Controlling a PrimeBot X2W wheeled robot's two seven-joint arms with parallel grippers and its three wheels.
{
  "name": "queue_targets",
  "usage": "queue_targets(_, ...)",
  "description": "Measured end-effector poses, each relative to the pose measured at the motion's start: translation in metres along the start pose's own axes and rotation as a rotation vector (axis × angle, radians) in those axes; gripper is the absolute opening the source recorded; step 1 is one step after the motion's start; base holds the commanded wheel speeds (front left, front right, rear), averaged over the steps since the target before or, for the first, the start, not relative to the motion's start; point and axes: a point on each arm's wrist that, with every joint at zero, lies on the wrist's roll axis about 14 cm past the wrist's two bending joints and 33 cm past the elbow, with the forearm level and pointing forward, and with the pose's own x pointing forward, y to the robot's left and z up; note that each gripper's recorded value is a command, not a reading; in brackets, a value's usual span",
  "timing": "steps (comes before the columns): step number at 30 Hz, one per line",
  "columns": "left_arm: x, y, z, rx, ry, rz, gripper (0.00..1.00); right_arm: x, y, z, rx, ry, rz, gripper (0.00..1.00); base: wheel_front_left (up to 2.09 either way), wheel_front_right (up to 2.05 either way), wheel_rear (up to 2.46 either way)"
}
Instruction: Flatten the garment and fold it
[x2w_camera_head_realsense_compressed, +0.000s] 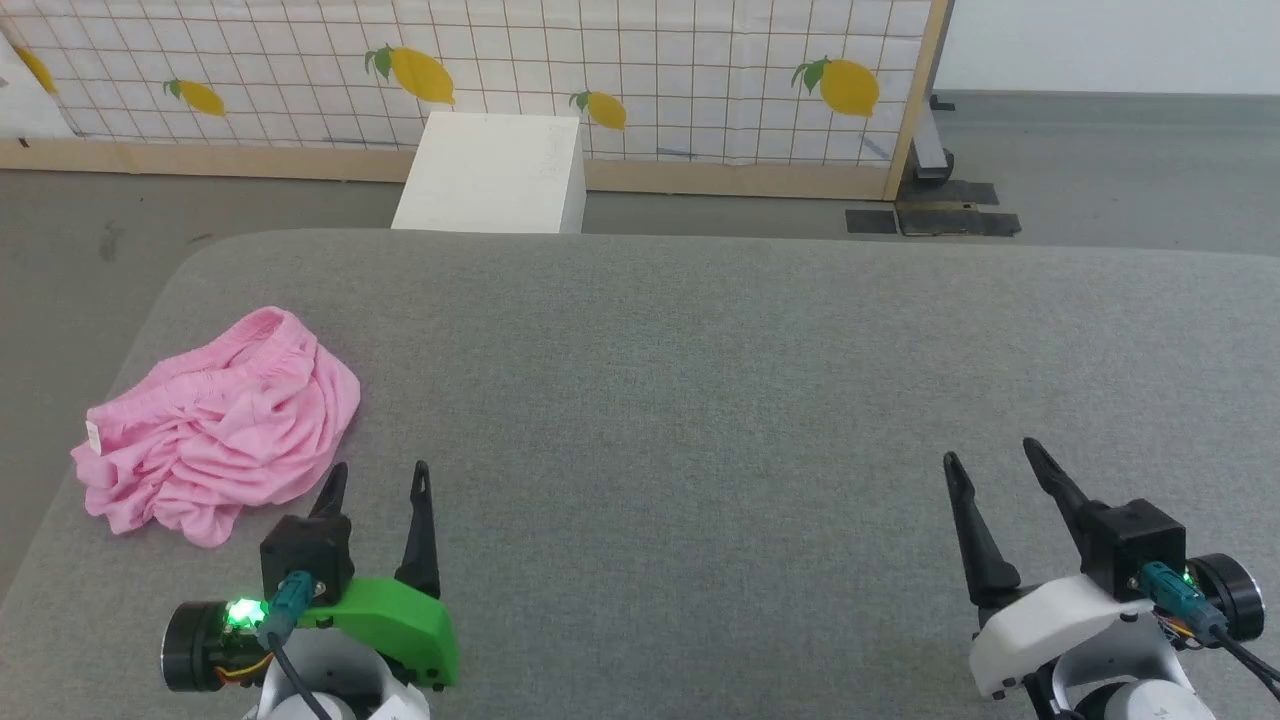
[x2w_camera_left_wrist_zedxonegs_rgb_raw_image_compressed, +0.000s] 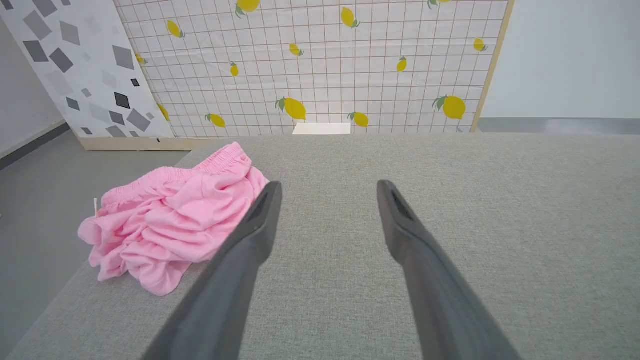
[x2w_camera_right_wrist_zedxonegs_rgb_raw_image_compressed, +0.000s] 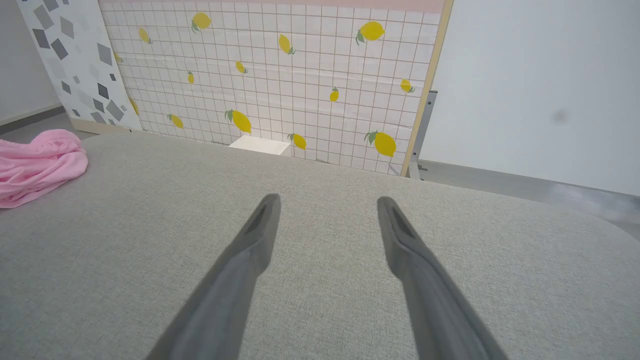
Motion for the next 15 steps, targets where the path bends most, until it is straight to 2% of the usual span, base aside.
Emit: queue_targets(15,0.0,-0.0047,-0.0031,-0.014,-0.008,-0.003,1.0,-0.0003,-0.0018,0.0009,-0.005,-0.02,-0.005,1.0,0.0,0.0,0.0)
